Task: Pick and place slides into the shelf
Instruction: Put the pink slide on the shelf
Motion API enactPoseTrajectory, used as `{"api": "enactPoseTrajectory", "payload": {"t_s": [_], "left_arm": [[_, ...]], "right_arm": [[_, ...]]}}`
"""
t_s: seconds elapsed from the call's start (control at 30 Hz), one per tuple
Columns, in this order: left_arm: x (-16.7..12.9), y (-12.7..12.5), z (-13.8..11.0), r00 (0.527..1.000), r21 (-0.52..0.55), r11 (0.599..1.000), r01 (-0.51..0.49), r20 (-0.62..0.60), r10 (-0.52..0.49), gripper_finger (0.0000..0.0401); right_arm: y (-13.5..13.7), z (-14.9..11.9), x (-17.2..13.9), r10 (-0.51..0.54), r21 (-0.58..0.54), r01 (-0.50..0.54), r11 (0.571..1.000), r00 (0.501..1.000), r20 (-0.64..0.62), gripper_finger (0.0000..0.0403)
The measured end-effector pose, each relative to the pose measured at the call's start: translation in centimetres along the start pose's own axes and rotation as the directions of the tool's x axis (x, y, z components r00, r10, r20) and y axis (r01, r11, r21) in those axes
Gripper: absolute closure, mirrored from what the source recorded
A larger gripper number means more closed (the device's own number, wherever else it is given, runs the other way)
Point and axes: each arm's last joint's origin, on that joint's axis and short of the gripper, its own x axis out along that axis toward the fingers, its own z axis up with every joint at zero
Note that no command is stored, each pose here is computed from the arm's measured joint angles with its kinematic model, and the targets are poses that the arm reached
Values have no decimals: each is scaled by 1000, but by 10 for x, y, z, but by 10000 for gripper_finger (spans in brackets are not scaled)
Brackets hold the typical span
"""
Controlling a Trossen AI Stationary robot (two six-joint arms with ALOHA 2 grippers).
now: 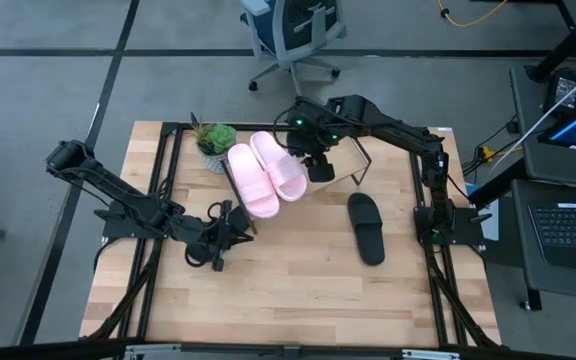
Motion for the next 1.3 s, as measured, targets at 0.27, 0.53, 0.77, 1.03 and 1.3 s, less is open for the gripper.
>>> {"api": "enactPoseTrajectory", "payload": {"t_s": [0.27, 0.53, 0.77, 1.03, 1.3], "left_arm": [[0, 0, 0, 1000, -5, 1000, 0, 0, 0, 396], [0, 0, 0, 1000, -4, 1000, 0, 0, 0, 396], [0, 0, 0, 1000, -2, 1000, 0, -1, 0, 396], [0, 0, 0, 1000, -1, 1000, 1, -2, -1, 396], [0, 0, 0, 1000, 25, 1000, 1, 0, -1, 396]], "right_arm": [[29, 12, -1, 38, -28, -38, 999, 999, 1, 250], [51, 16, -8, 74, 2, -74, 997, 997, -14, 297], [72, 27, 19, 117, 8, -117, 993, 993, 25, 331], [97, 22, 22, 107, -26, -104, 994, 984, 142, 355], [112, -15, 12, 39, -33, -28, 999, 915, 401, 360]]}}
